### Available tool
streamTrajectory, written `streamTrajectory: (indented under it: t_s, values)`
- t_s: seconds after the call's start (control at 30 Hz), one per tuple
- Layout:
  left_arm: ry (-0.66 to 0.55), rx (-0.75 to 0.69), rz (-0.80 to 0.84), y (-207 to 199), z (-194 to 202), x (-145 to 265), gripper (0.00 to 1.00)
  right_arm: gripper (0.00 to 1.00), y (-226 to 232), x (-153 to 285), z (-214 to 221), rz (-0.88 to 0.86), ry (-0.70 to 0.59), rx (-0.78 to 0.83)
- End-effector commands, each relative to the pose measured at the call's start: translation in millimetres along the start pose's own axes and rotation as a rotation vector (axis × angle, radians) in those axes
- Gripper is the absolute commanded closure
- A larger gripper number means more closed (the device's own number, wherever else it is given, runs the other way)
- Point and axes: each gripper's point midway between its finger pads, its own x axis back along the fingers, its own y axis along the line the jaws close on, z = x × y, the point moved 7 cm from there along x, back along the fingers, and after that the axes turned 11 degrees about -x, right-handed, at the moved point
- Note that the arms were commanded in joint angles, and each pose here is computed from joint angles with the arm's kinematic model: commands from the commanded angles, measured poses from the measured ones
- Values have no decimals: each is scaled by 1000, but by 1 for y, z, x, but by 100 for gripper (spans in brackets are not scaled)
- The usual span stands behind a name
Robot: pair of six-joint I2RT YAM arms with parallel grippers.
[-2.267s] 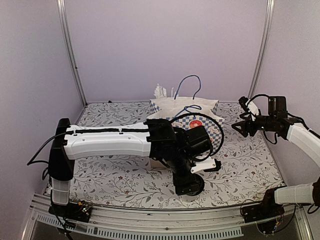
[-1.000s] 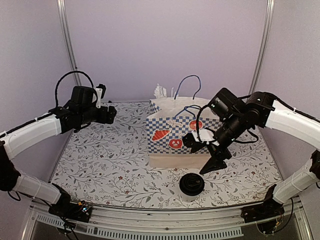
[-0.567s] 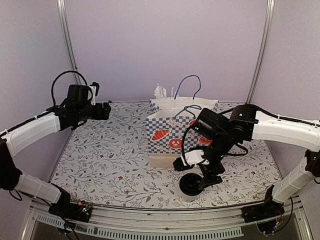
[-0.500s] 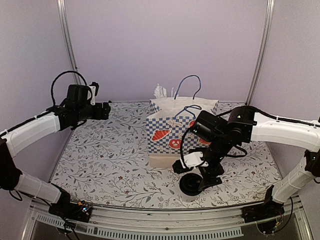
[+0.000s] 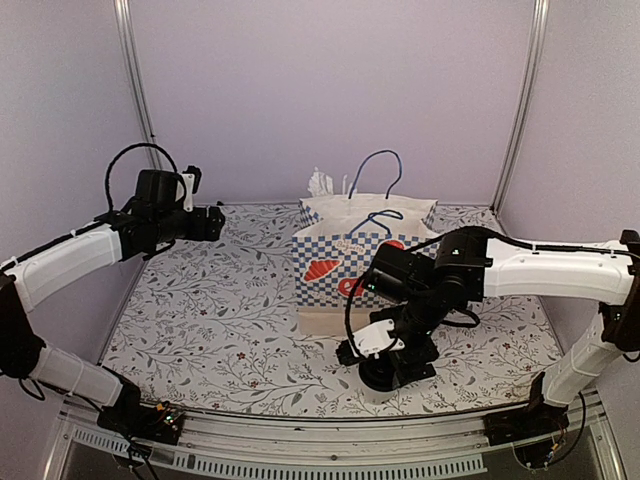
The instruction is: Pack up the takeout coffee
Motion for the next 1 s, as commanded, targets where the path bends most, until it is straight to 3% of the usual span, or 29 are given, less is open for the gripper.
streamTrajectory:
  t_s: [0.0,0.27,0.97]
  values:
    - [-43,11,9,3,-14,1,6,10,-7,1,-9,53,-6,-7]
    - [-32,11,25,1,-12,-2,7,19,-6,-1,-12,59,-5,0]
    - [-23,10,50,-2,-12,-3,7,17,1,-15,-11,25,-3,14]
